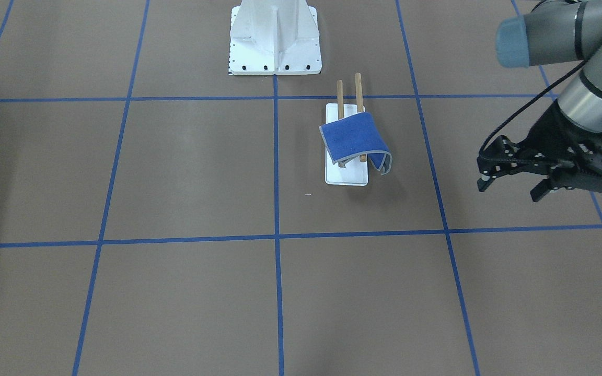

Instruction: Hang towel on rack

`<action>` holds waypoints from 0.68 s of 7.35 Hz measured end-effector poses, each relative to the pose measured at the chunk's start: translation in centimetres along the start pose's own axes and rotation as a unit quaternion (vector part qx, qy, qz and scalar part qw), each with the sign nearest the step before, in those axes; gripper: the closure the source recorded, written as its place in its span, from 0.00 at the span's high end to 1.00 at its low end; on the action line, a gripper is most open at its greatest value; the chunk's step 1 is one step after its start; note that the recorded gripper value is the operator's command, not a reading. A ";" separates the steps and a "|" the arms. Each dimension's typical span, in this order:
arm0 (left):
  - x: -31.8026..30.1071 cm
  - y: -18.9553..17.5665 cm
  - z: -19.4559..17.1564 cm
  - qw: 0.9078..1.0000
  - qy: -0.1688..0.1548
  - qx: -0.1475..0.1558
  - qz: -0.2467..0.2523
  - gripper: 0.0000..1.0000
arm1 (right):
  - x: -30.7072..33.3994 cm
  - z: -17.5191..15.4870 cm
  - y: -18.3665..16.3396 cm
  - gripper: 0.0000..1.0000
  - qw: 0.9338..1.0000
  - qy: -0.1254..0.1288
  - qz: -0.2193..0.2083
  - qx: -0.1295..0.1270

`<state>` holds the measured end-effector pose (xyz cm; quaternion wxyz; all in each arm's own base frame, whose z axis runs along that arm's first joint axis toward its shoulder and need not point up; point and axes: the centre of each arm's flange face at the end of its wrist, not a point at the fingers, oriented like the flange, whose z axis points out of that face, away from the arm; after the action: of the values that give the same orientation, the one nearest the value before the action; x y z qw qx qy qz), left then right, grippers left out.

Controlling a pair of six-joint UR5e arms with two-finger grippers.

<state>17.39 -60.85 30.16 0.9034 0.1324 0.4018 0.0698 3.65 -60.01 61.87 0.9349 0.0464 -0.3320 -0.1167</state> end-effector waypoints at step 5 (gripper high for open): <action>-23.0 6.9 0.0 0.987 -0.073 -0.130 -0.052 0.99 | 2.0 0.3 4.2 1.00 1.000 0.004 0.013 -0.005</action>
<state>1.89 -59.61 48.44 0.9424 -0.0020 0.3283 0.0647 5.74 -56.47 64.05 0.9378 0.0376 -0.3282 -0.1066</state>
